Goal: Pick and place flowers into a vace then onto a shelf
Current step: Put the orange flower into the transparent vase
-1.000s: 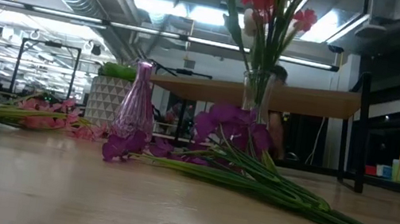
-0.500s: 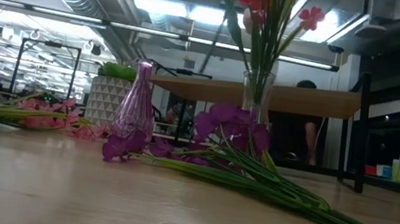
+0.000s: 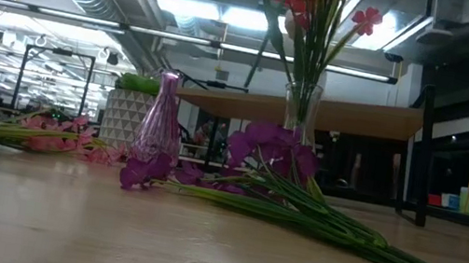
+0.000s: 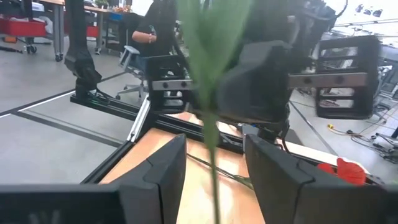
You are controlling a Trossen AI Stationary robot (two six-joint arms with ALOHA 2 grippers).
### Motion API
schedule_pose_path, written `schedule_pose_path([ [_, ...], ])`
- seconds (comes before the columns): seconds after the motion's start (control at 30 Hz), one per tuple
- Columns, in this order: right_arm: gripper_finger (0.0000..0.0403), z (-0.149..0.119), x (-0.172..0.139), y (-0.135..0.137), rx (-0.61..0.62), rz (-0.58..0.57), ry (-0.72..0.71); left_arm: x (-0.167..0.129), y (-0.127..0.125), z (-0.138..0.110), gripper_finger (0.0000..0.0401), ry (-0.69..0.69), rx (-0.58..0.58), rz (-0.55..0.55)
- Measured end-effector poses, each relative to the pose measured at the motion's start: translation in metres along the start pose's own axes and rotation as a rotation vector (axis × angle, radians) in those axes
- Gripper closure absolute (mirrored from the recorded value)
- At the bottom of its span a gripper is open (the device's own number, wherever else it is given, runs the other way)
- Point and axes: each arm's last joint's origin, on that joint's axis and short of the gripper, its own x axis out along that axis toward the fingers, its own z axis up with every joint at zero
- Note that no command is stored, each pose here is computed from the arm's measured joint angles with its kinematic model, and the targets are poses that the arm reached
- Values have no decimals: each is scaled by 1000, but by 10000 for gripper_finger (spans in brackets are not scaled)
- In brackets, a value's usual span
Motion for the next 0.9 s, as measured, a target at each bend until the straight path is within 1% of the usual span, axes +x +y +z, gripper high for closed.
schedule_pose_path([
  [0.13,237,0,0,0,6,3,-2,1,8,-3,398,8,7,20],
  [0.33,237,0,0,0,5,1,-4,3,18,-6,398,-2,-13,5],
  [0.6,242,0,0,0,-6,-1,-5,3,20,-7,398,0,-13,7],
  [0.73,270,1,0,0,-19,-5,-10,3,20,-7,398,-2,-13,1],
  [0.9,331,2,0,0,-18,-5,-22,3,19,-7,398,-17,-23,-51],
])
